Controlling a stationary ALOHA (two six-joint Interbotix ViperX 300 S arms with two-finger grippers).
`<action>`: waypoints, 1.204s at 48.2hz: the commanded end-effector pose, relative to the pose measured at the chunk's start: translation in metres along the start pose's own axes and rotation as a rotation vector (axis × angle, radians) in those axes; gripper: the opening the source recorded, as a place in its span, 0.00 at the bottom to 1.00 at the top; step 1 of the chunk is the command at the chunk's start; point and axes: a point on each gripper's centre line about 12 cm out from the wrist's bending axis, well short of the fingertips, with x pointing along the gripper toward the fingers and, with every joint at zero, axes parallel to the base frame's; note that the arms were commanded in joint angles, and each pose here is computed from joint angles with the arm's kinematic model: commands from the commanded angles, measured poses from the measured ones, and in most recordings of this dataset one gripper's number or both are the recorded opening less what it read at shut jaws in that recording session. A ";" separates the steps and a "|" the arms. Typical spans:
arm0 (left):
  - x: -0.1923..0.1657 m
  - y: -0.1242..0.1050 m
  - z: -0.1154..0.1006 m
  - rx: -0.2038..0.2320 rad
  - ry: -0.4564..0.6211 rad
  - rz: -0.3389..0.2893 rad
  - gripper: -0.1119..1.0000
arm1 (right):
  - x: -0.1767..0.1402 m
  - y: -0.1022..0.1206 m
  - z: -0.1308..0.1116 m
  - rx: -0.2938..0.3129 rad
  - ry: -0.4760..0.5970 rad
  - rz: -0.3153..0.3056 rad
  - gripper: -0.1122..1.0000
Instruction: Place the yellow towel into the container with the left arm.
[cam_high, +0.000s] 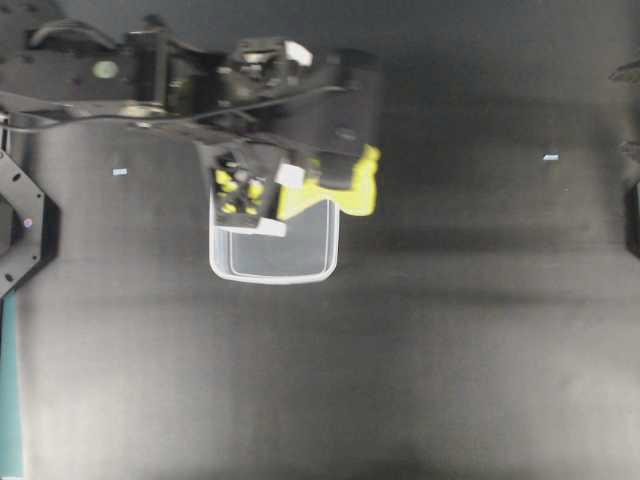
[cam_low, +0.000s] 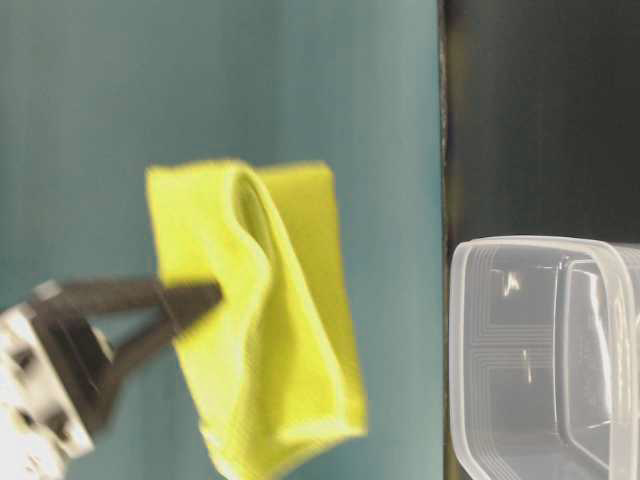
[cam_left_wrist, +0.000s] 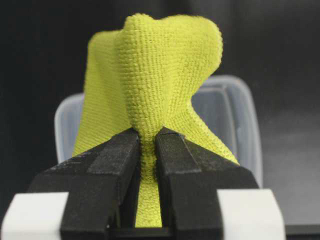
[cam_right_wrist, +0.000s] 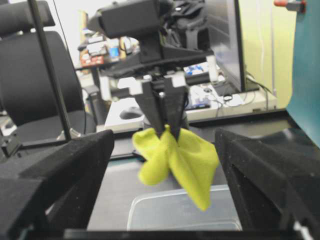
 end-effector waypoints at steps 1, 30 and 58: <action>-0.013 -0.001 -0.008 0.002 -0.043 0.010 0.16 | 0.002 0.001 0.008 0.002 -0.023 0.002 0.81; 0.010 -0.005 -0.022 0.004 0.018 -0.003 0.16 | 0.001 0.001 0.006 0.002 -0.018 0.001 0.81; 0.034 -0.009 -0.039 0.004 0.096 -0.018 0.18 | 0.001 0.001 0.006 0.002 -0.017 0.001 0.81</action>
